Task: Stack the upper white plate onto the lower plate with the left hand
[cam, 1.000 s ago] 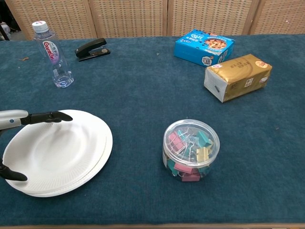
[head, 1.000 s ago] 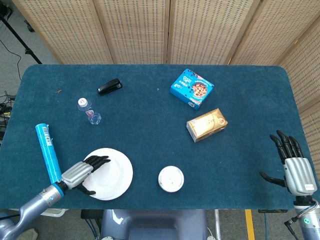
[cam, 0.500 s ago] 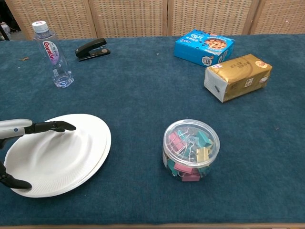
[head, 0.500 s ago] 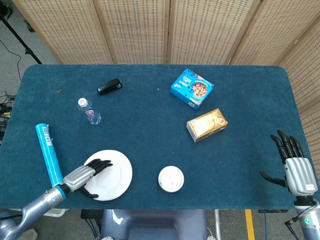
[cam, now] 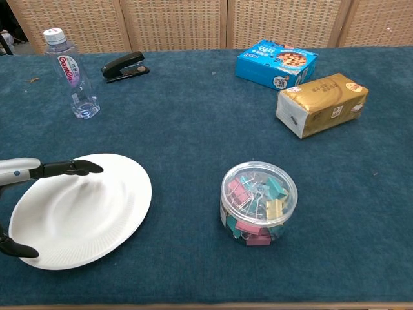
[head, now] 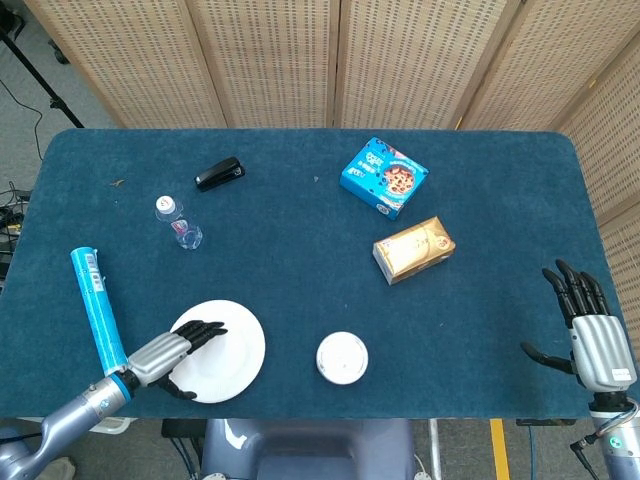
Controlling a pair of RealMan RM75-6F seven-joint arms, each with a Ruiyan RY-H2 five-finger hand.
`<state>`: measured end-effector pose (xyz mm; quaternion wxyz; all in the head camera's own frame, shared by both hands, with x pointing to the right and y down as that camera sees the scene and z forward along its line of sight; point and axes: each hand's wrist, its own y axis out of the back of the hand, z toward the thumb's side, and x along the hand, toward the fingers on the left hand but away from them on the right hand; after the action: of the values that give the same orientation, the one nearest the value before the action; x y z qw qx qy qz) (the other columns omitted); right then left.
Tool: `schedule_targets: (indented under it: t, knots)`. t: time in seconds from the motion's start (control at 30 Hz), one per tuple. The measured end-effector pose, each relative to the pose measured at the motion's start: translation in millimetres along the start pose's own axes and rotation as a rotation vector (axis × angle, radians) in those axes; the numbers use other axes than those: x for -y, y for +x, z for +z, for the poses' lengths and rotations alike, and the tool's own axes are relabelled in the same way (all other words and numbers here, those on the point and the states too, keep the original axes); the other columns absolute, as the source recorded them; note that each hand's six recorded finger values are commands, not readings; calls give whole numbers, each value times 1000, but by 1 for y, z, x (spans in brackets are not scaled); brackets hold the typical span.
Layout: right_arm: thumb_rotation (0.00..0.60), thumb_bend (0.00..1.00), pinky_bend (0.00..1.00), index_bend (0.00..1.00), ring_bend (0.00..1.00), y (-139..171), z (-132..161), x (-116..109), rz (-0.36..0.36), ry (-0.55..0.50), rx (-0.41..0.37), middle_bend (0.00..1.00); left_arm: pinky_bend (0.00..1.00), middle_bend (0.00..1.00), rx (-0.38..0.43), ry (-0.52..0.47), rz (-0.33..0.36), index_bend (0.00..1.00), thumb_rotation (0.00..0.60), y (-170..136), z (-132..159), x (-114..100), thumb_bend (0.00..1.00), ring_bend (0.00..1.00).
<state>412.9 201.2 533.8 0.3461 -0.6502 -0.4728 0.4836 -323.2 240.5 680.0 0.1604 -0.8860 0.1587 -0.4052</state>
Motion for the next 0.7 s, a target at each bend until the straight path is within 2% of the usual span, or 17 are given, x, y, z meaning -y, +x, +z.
schedule_targets:
  t: [0.17,0.37,0.57,0.7]
  knots:
    - [600,0,0,0,0,0,1,0,1,0,-2,0,0,0,20,21,70,0,600,-8,3,-16,3,0]
    - [600,0,0,0,0,0,1,0,1,-2,-3,0,0,0,23,91,195,0,600,-24,5,-40,2,0]
    - [600,0,0,0,0,0,2,0,1,-4,-7,0,0,0,-43,198,299,0,600,-44,1,-55,3,0]
    - [600,0,0,0,0,1,3,0,1,-6,-12,0,0,0,-135,229,378,0,600,-66,-5,-63,2,0]
